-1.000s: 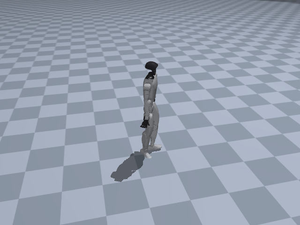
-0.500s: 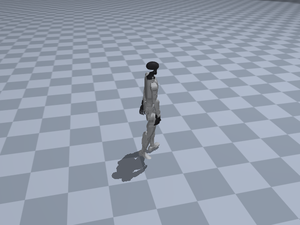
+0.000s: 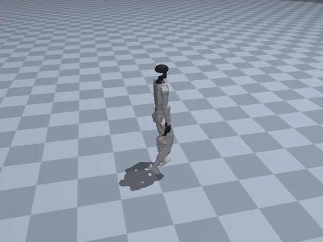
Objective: In place motions
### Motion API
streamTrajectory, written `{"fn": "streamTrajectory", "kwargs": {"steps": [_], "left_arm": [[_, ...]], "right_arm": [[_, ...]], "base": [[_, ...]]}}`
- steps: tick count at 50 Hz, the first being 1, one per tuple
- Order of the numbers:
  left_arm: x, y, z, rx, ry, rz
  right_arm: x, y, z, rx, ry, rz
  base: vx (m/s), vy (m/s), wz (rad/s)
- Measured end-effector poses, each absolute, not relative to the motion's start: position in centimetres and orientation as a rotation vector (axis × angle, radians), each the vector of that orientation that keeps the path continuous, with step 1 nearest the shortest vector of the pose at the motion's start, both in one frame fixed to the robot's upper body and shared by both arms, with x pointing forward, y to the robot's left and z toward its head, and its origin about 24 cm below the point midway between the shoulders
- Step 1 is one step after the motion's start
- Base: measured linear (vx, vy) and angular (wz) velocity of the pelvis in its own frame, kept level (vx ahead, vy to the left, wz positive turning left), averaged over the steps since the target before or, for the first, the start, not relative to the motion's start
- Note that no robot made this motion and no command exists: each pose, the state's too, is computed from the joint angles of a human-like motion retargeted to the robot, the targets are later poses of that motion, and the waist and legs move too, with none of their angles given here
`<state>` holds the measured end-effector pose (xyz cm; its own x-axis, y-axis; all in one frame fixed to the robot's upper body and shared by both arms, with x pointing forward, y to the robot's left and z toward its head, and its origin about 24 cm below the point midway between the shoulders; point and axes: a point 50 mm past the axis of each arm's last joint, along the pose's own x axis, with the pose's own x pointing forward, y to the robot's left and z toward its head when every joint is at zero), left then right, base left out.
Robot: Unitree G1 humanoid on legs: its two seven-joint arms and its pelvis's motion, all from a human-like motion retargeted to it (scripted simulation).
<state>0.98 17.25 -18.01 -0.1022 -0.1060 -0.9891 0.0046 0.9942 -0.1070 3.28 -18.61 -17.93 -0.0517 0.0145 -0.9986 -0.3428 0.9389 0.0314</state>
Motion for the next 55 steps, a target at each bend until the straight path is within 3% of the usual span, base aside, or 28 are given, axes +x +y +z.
{"fn": "streamTrajectory", "kwargs": {"steps": [7,16,23,31,44,55], "left_arm": [[2.6,18.8,-17.9,0.065,1.621,-0.141],[1.7,17.3,-18.0,0.007,1.658,-0.127],[-0.9,16.7,-18.1,-0.017,1.705,-0.021],[-2.8,16.8,-17.8,-0.066,1.791,-0.031],[-0.7,17.4,-18.1,-0.100,1.697,-0.012],[0.1,16.4,-18.1,-0.123,1.675,-0.016]], "right_arm": [[2.0,-17.7,-18.1,-0.213,1.626,0.300],[-1.8,-17.7,-17.9,-0.205,1.759,0.383],[1.0,-17.9,-18.1,-0.385,1.667,0.461],[4.2,-16.2,-18.0,-0.263,1.541,0.423],[6.2,-15.6,-17.8,-0.342,1.455,0.537],[7.2,-17.3,-17.6,-0.375,1.454,0.506]], "base": [[-0.06,0.01,1.38],[0.20,0.03,0.76],[0.15,0.02,0.75],[0.07,0.02,-0.09],[0.05,0.03,-0.14],[0.03,0.15,-1.89]]}}
